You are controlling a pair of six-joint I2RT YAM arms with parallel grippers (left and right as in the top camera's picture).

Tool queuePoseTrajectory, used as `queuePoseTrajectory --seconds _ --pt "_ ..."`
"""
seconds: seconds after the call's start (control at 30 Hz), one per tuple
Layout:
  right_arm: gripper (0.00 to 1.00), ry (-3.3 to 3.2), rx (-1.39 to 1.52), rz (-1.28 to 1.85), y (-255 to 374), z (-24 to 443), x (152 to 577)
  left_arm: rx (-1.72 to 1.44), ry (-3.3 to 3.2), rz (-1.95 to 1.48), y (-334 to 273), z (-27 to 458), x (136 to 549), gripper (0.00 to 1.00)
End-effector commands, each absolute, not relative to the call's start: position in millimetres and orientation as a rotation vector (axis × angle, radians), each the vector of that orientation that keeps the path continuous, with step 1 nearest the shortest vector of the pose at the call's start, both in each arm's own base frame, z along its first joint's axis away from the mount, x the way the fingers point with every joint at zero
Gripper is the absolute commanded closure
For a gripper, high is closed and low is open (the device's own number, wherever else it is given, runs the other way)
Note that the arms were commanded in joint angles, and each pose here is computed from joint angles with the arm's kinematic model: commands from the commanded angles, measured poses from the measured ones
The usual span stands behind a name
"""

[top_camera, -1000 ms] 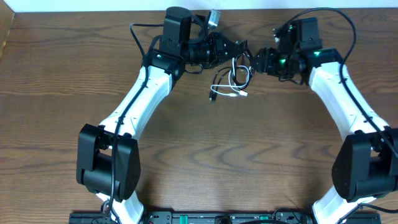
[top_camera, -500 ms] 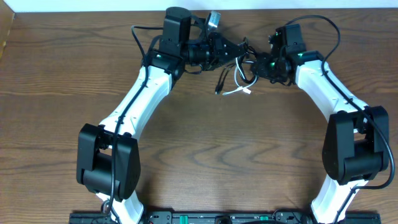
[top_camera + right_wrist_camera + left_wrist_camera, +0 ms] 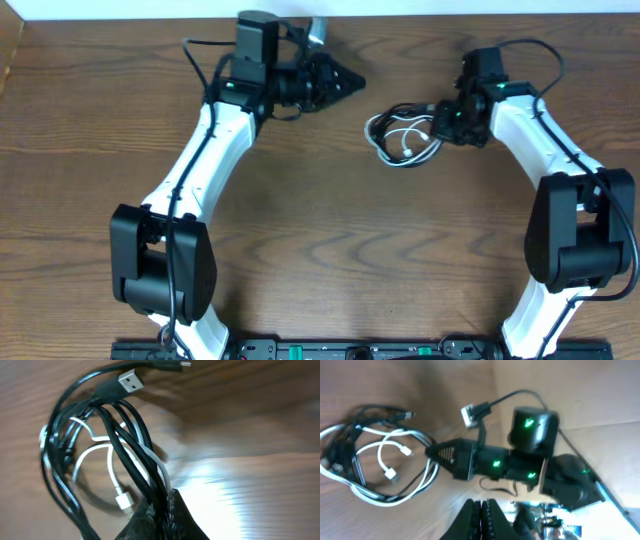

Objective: Untangle cables

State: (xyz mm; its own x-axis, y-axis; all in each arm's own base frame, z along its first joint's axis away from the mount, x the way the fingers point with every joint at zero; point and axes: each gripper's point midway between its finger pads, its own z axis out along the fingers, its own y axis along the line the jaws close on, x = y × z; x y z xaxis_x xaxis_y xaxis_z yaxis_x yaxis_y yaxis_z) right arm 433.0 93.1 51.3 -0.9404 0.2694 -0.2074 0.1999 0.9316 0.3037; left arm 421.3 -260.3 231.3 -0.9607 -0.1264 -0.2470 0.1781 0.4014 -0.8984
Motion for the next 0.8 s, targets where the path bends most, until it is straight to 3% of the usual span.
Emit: queuePoseTrajectory --seconds 0.0,0.1,0.27,0.63,0.77 --pt "0.99 2.807 0.191 0.647 130 79 433 0.198 2.371 -1.385 -266 229 417 0.93" --pt "0.99 2.714 0.13 0.84 148 124 437 0.32 2.354 -1.36 -278 227 408 0.92" --pt "0.99 2.643 0.179 1.004 151 160 437 0.446 2.361 -1.308 -293 219 394 0.92" --pt "0.99 2.585 0.356 1.232 137 180 440 0.756 2.318 -1.25 -326 209 356 0.88" --pt "0.99 2.575 0.337 1.299 143 185 437 0.783 2.337 -1.049 -335 193 360 0.85"
